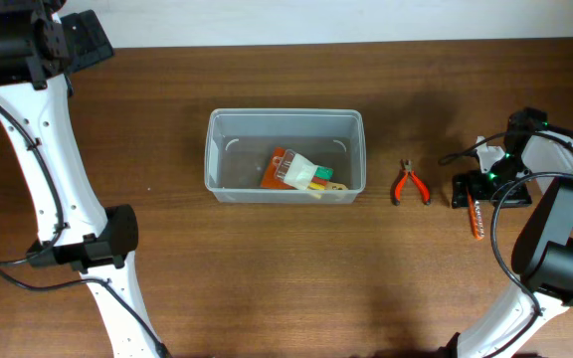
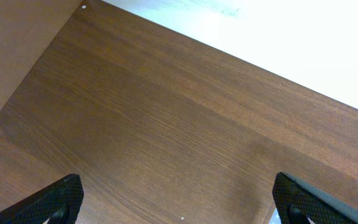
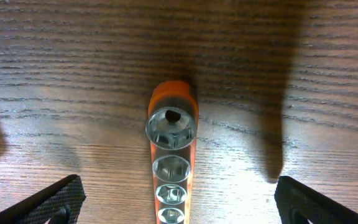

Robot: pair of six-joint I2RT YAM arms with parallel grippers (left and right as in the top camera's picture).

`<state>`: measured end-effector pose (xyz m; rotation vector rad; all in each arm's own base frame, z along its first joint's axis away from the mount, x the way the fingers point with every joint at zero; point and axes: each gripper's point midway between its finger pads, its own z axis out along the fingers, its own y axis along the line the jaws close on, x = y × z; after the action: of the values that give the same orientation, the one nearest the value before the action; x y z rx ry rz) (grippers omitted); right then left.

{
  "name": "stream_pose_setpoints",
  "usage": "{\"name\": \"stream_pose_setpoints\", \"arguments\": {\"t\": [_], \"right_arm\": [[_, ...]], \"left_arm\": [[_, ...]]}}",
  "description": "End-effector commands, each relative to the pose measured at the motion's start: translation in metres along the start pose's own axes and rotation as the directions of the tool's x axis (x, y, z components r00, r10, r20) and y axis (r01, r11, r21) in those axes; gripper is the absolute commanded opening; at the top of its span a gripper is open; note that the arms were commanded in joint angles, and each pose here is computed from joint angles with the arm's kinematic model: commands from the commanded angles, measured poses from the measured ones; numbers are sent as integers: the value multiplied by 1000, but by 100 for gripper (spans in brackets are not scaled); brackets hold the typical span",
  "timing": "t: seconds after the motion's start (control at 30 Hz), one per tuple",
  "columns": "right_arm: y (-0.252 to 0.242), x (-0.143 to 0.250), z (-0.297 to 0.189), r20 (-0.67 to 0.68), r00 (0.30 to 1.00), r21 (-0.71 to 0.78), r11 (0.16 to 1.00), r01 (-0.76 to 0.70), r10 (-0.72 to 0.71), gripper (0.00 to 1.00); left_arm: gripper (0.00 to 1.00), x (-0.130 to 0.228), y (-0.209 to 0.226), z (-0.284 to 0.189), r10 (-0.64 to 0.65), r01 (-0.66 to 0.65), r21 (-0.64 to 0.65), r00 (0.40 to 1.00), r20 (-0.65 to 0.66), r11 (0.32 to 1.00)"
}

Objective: Pack container
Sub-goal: 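Lower the right gripper and close it on the orange socket rail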

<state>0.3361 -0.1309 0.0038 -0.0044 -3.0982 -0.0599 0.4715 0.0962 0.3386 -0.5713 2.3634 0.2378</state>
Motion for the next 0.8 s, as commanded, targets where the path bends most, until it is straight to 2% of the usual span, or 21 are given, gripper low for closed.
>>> {"name": "stream_pose_setpoints", "arguments": {"t": [0.0,0.77], "right_arm": [[2,6,9,-29,1000,-23,1000,-1,0,99],[-2,3,14,-24,1000,-3,1000,0,0,99]], "left_arm": [[99,-5,8,-13,0,0,-13,1000,31,1000],[99,-5,8,-13,0,0,-13,1000,31,1000]]}}
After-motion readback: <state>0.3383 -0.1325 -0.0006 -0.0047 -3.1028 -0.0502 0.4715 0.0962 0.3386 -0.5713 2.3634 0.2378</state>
